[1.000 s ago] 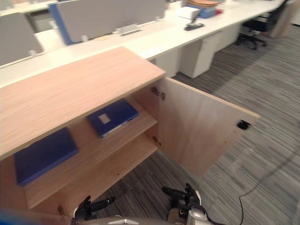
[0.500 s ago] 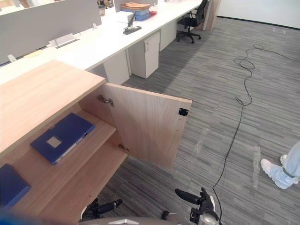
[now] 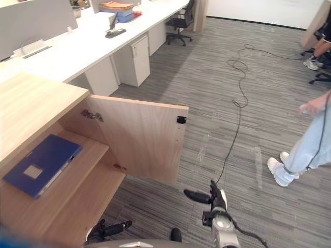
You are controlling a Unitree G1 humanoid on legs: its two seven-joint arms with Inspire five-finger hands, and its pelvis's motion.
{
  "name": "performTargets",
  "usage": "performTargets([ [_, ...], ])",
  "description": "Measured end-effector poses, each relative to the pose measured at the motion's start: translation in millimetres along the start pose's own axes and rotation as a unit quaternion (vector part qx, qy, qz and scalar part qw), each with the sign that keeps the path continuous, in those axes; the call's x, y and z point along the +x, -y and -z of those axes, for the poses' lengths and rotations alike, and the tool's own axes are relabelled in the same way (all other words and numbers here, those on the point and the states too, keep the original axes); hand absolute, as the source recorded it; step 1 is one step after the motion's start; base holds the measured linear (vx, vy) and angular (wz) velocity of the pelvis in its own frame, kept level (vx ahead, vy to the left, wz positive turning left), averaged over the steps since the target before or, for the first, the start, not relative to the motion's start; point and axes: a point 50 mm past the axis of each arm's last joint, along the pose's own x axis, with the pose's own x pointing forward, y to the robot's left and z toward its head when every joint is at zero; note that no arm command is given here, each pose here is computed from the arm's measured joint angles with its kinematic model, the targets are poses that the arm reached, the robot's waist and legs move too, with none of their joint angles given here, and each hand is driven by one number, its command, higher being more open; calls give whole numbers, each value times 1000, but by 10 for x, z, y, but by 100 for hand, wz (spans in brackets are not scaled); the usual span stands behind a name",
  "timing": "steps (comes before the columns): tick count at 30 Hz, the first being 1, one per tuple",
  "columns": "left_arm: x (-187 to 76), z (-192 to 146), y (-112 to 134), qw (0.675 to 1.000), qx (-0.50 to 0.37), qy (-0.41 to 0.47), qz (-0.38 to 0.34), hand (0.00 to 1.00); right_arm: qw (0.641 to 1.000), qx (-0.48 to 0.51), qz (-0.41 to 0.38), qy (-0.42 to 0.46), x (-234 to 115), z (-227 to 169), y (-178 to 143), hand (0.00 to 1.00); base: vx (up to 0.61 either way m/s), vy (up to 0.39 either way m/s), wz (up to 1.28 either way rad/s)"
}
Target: Walk over to the cabinet, pick up the folder, carry it to the office cabinet, place the folder inside the office cabinet, then close the office cabinet door
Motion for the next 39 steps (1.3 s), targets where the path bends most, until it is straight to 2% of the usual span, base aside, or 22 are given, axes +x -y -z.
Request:
performTargets([
  [4, 6, -10, -40, 1000, 0, 1, -5, 100, 997, -5, 14, 70, 52, -324, 107, 100, -98, 63, -6],
  [10, 10, -13, -85, 1000, 26, 3, -8, 100, 990, -36, -16, 135, 177, -775, 0, 100, 6, 67, -4],
  [20, -31, 177, -201, 999, 30, -24, -13, 100, 950, -125, -134, 251, 222, -1602, -579, 100, -24, 28, 0],
  [26, -68, 307, -274, 999, 31, -41, -18, 100, 949, -139, -111, 262, 371, -1986, -490, 100, -27, 4, 0],
  [31, -67, 301, -263, 999, 22, -41, -15, 100, 947, -106, -98, 288, 379, -2343, -477, 100, 0, 0, 0],
  [37, -58, 271, -238, 999, 26, -36, -9, 100, 951, -112, -92, 273, 436, -2390, -479, 100, -8, 37, 0],
  [39, -55, 256, -231, 999, 27, -33, -7, 100, 948, -143, -113, 262, 442, -2332, -570, 100, 0, 0, 0],
])
